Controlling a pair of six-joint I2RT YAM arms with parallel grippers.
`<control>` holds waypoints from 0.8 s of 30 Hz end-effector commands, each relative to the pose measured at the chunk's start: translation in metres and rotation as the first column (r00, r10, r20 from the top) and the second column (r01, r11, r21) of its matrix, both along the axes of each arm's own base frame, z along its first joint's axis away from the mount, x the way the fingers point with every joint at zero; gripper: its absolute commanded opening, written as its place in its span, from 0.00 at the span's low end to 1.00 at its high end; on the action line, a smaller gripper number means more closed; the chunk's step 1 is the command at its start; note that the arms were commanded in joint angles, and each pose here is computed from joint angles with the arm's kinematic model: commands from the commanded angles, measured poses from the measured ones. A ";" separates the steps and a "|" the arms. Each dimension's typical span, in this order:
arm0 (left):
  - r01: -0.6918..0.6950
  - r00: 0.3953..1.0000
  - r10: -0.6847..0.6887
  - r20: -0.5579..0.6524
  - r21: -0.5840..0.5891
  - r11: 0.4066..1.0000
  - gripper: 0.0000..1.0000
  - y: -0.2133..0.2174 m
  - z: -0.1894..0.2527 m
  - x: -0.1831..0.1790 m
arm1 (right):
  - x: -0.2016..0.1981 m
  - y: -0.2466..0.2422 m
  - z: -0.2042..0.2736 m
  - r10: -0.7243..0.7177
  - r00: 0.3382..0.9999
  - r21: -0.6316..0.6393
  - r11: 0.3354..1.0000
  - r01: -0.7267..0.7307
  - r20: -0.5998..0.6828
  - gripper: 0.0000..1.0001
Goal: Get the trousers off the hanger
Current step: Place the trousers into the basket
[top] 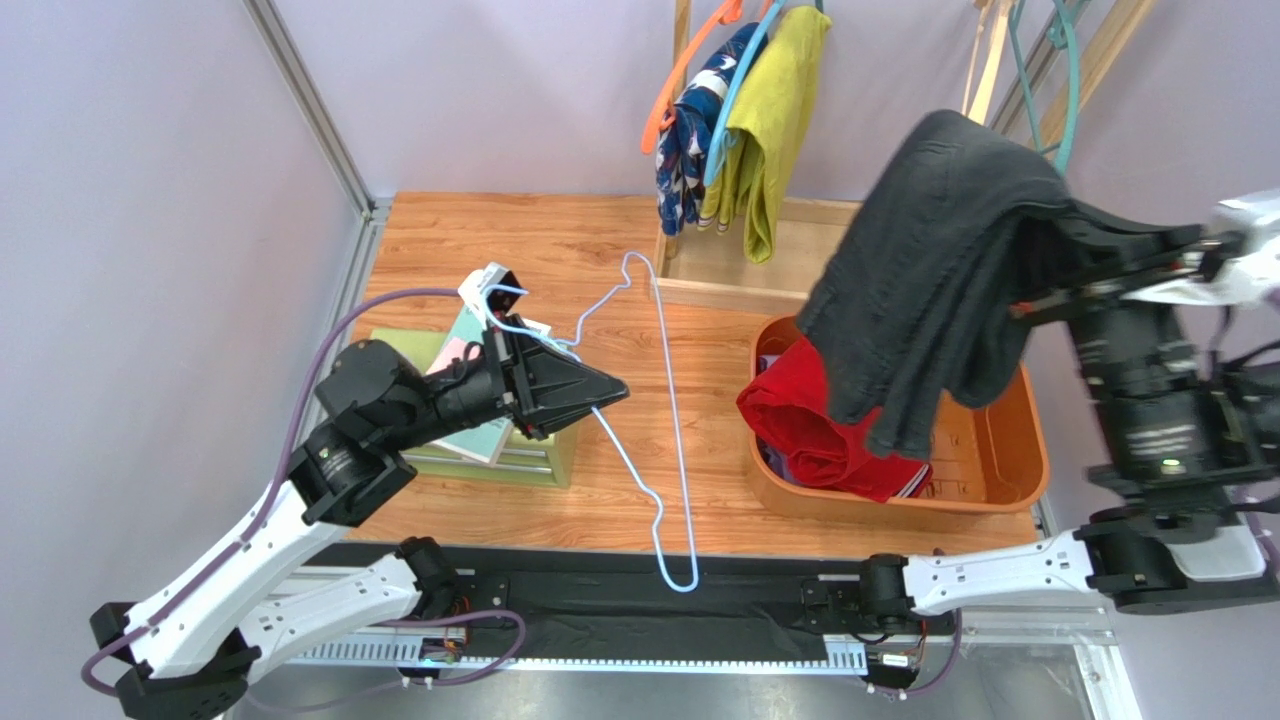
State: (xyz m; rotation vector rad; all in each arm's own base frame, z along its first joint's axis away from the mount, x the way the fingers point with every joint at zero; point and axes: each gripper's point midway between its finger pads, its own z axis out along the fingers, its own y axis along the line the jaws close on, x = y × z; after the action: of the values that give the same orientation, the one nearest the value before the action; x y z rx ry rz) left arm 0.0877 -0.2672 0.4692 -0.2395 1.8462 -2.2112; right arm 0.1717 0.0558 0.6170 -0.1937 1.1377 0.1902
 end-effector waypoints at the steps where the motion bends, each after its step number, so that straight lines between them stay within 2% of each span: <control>1: 0.034 0.998 -0.031 0.055 -0.052 0.998 0.00 0.001 0.022 -0.007 | 0.000 -0.044 -0.028 0.003 0.996 -0.025 1.000 -0.006 -0.092 0.00; 3: 0.035 0.998 -0.032 0.059 -0.053 0.998 0.00 -0.002 0.023 -0.005 | -0.001 -0.041 -0.055 0.016 0.989 -0.075 0.997 -0.027 -0.147 0.00; 4: 0.035 0.998 -0.032 0.060 -0.054 0.998 0.00 -0.002 0.024 -0.005 | -0.001 -0.057 -0.066 0.006 0.985 -0.056 0.998 -0.016 -0.170 0.00; 8: 0.053 0.998 -0.051 0.039 -0.047 0.997 0.00 -0.009 0.022 -0.002 | -0.001 -0.061 -0.119 -0.001 0.968 -0.087 0.996 -0.021 -0.251 0.00; 14: 0.062 0.996 -0.060 0.063 -0.040 0.997 0.00 -0.006 0.031 -0.006 | -0.002 -0.064 -0.178 -0.016 0.943 -0.036 0.999 0.004 -0.331 0.00; 19: 0.063 0.997 -0.062 0.045 -0.029 0.998 0.00 -0.008 0.026 -0.004 | -0.001 -0.015 -0.237 -0.009 0.928 -0.066 0.998 -0.017 -0.372 0.00; 24: 0.051 0.997 -0.050 0.052 -0.020 0.998 0.00 -0.001 0.031 -0.009 | 0.004 0.025 -0.270 -0.070 0.911 -0.020 0.998 0.068 -0.406 0.00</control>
State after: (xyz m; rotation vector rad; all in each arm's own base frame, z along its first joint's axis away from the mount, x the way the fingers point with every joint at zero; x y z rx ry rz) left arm 0.0922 -0.2826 0.4732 -0.2046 1.8952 -2.2260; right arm 0.1728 0.0509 0.3581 -0.2855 1.5331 0.0913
